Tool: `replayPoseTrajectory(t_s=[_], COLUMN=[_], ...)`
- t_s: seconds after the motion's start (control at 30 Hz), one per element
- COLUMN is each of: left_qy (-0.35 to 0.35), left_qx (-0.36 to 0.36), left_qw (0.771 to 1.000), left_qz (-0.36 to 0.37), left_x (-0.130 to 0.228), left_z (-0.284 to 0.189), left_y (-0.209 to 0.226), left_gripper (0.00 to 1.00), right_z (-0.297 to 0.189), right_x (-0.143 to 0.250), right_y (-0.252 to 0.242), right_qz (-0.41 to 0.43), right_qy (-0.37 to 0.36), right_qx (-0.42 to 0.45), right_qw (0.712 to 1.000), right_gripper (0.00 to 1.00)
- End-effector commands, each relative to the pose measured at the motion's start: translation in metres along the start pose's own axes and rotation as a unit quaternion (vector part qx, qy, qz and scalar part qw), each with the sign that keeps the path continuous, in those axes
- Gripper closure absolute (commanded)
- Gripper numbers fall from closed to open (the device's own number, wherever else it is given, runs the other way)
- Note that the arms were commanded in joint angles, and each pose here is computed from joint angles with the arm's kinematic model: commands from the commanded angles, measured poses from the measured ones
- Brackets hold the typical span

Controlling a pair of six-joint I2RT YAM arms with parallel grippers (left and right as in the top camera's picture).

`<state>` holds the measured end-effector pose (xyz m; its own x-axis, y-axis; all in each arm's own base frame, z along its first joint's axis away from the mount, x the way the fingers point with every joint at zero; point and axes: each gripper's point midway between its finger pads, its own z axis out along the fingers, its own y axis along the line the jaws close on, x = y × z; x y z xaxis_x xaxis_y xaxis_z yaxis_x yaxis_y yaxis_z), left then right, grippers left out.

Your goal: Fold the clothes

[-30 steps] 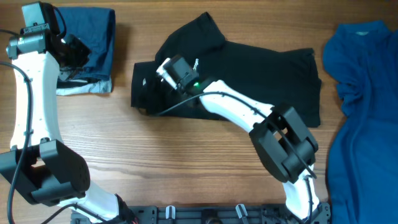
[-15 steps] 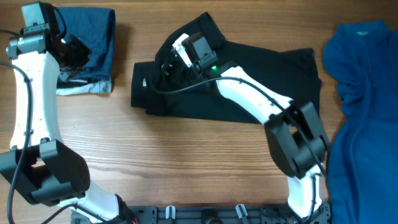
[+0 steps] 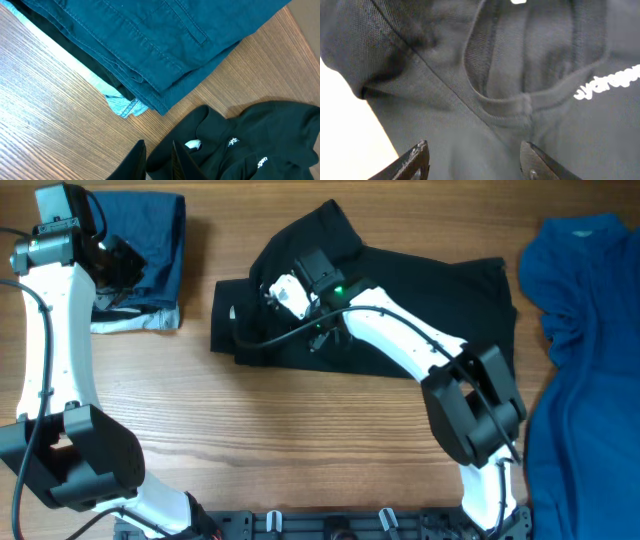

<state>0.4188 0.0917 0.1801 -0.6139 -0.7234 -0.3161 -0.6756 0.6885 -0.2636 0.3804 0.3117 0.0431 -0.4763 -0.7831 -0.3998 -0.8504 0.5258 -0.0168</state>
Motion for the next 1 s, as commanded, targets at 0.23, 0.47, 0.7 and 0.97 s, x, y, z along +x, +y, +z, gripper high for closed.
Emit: replayPoseTrajectory(t_s=[0.23,0.47,0.7,0.97], left_qy=[0.004,0.004,0.003,0.003], left_qx=[0.001,0.001,0.001,0.001], left_qw=[1.0,1.0,1.0,1.0], left_qz=[-0.004,-0.004,-0.004,-0.004], left_x=[-0.001,-0.001,-0.001,-0.001], left_z=[0.002,0.002,0.002,0.002], left_y=[0.001,0.001,0.001,0.001], left_gripper=[0.82,0.82,0.82,0.82], right_z=[0.049,0.031,0.004,-0.064], right_x=[-0.001,-0.017,-0.012,-0.019], right_y=[-0.051,-0.115,-0.153,-0.081], right_qz=[-0.035,0.023,0.113,0.205], right_qy=[0.007,-0.029,-0.055,-0.075], right_qx=[0.135,0.273,0.29,0.085], right_qw=[0.99,0.961,0.949,0.972], right_gripper=[0.38,0.38,0.29,0.04])
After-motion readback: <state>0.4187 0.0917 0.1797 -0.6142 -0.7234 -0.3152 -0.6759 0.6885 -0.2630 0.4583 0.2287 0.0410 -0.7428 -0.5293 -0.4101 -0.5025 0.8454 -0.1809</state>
